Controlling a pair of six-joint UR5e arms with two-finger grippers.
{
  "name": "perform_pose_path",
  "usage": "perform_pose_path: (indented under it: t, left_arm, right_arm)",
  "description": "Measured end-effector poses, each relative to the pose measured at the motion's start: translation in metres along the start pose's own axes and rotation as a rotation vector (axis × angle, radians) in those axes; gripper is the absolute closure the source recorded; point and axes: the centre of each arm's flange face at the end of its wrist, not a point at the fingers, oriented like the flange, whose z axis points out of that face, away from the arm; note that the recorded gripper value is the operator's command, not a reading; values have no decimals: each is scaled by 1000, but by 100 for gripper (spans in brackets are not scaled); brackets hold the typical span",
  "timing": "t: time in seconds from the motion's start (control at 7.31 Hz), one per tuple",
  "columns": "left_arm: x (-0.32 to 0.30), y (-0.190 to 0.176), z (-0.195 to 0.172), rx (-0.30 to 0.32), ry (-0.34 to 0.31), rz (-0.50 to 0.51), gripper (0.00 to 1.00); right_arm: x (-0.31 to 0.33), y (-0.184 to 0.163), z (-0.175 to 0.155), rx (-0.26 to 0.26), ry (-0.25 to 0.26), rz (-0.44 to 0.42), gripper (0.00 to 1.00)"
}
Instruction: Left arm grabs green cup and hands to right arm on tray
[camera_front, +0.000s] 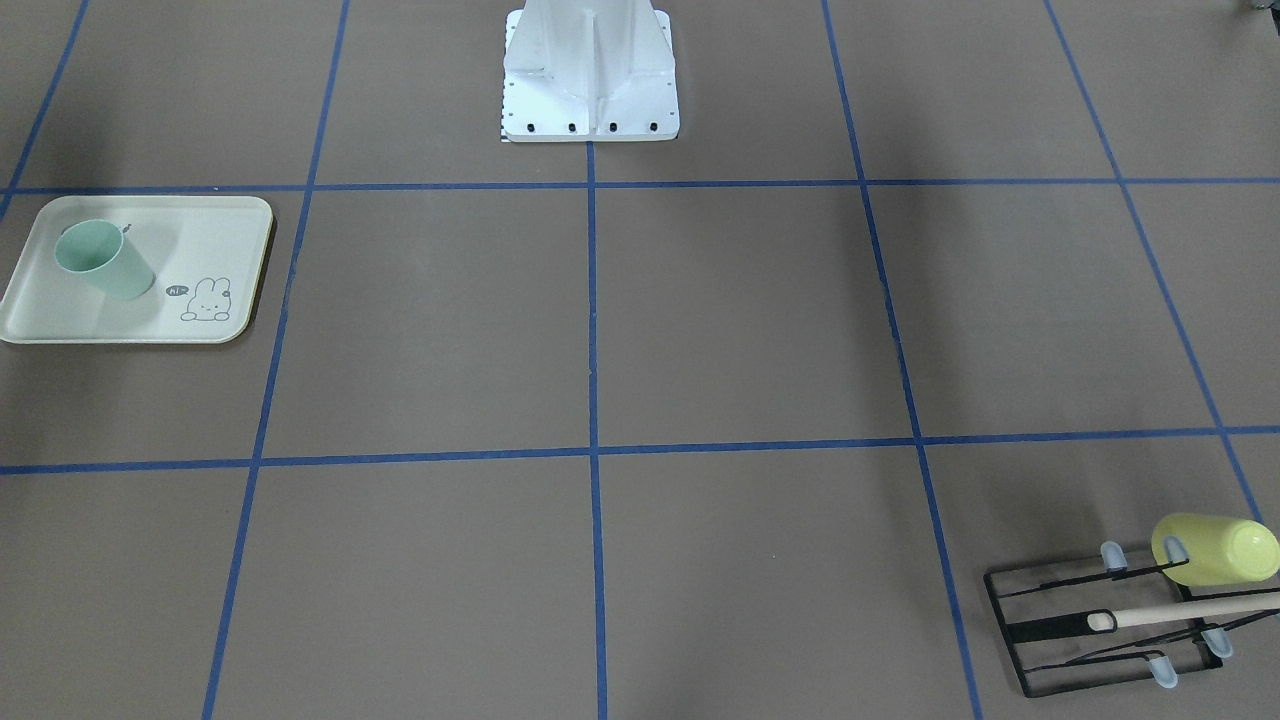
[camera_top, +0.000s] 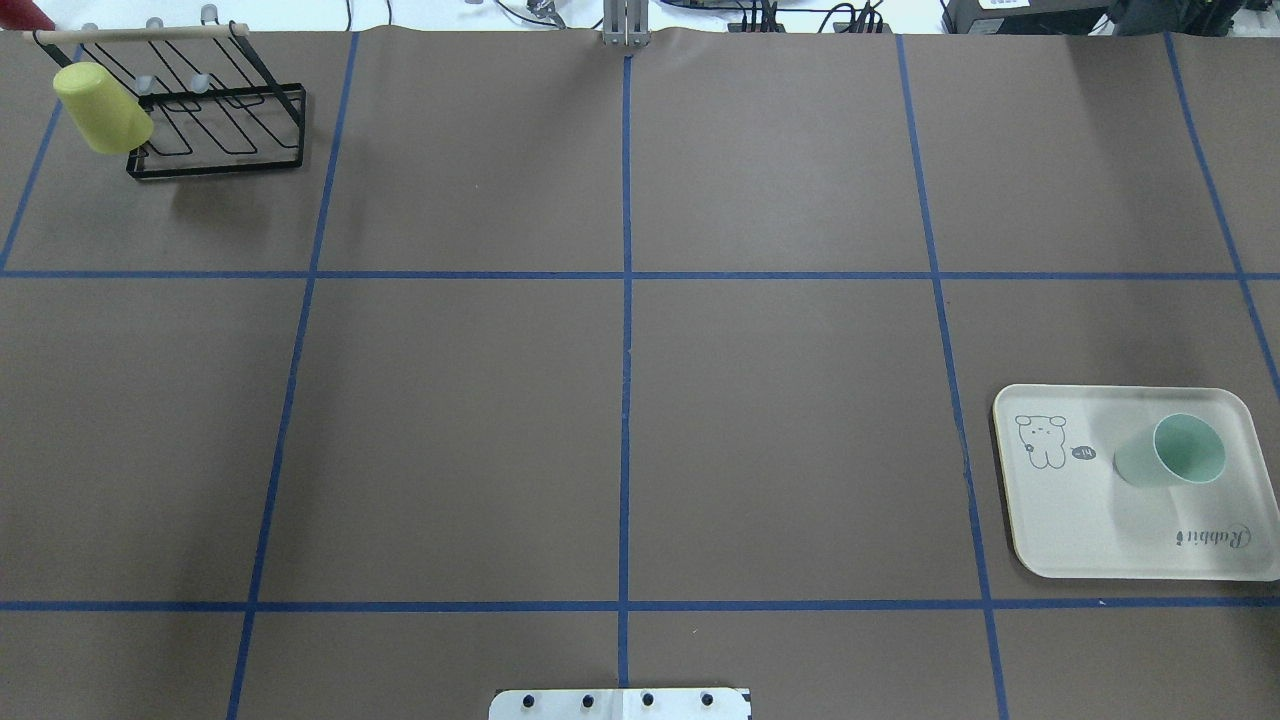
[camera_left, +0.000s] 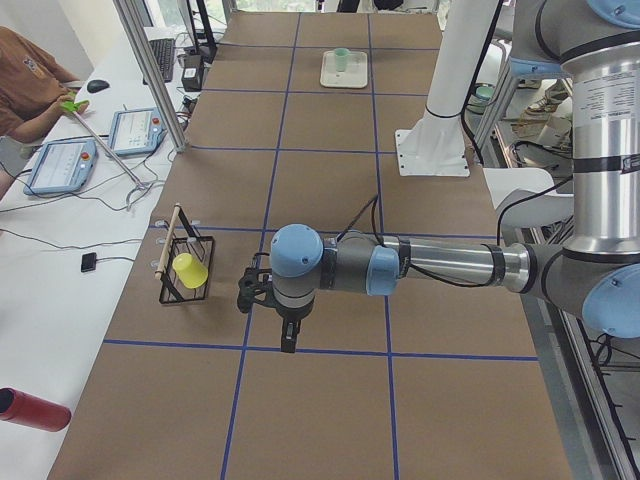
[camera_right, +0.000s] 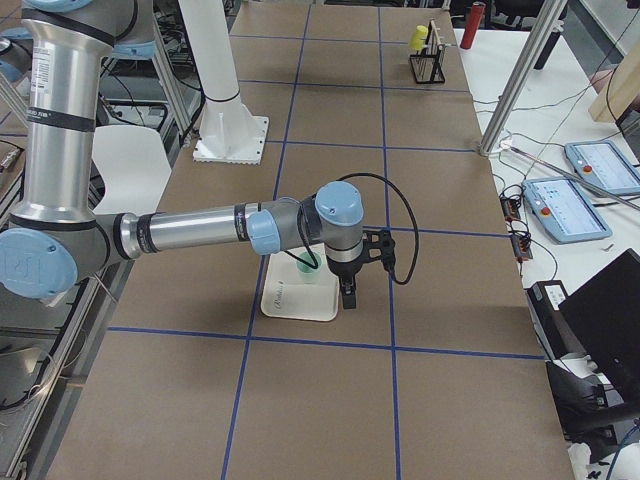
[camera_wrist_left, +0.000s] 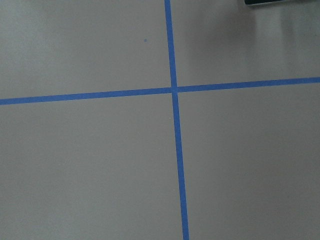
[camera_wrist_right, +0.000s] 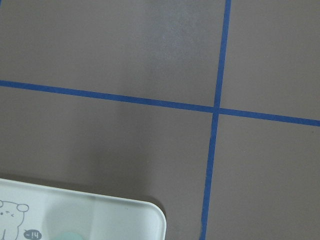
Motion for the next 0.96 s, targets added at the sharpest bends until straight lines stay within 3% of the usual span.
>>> perform_pose_path:
  t: [0.96]
  left_arm:
    - [2,0,2,-1,0,4,0]
  right_arm:
    - [15,11,15,-35,-2,30,0]
